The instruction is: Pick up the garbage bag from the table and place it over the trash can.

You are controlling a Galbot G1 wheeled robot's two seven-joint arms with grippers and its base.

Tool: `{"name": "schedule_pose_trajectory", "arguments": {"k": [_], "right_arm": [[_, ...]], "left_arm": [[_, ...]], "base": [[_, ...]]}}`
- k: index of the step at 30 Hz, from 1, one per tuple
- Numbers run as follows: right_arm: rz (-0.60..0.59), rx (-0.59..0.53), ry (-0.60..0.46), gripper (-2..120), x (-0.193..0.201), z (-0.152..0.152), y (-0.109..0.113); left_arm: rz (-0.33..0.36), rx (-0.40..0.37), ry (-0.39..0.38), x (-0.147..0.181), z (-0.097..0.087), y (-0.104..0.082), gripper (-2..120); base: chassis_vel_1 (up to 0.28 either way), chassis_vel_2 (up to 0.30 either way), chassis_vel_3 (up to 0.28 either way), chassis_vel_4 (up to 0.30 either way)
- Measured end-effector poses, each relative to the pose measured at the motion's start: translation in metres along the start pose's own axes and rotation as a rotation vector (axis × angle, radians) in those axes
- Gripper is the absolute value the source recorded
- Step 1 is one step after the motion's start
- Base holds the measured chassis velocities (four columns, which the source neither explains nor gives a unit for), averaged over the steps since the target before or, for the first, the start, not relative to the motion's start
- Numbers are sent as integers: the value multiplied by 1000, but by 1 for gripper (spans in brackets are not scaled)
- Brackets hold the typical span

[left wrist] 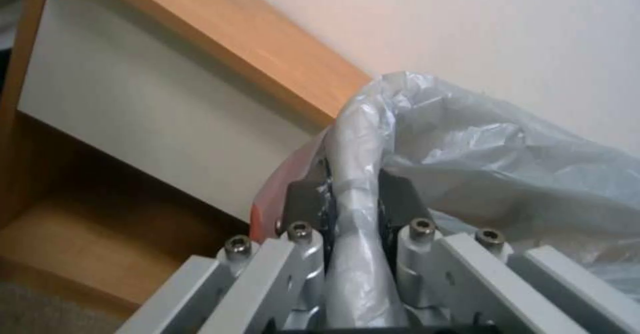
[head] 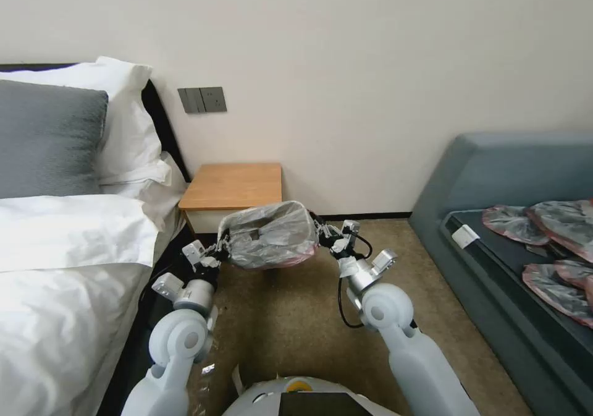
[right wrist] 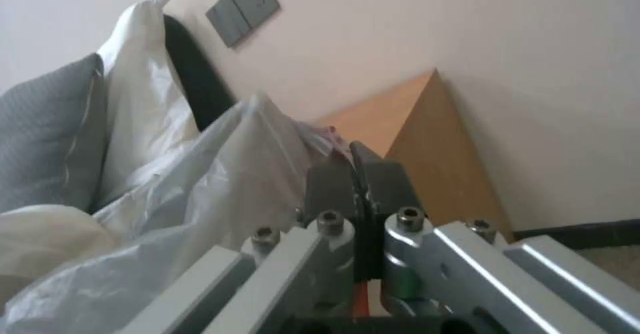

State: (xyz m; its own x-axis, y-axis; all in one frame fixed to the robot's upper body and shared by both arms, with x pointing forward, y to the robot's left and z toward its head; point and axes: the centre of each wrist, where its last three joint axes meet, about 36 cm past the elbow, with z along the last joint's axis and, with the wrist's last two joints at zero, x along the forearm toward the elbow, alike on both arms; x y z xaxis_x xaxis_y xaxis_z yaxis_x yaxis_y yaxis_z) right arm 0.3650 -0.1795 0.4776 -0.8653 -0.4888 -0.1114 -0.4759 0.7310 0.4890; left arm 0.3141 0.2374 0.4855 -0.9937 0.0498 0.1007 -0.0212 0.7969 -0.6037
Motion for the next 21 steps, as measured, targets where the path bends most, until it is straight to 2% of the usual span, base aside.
{"name": "schedule_pose_trajectory", "arguments": {"k": [12, 21], "right_arm": [[-5, 67, -23, 0, -13, 15, -22], [3, 87, -17, 0, -14, 26, -29]], "left_arm": [[22, 37, 16, 3, -8, -3, 7], [30, 55, 9, 4, -17, -4, 7]], "base": [[0, 0, 0, 0], [0, 0, 0, 0]]}}
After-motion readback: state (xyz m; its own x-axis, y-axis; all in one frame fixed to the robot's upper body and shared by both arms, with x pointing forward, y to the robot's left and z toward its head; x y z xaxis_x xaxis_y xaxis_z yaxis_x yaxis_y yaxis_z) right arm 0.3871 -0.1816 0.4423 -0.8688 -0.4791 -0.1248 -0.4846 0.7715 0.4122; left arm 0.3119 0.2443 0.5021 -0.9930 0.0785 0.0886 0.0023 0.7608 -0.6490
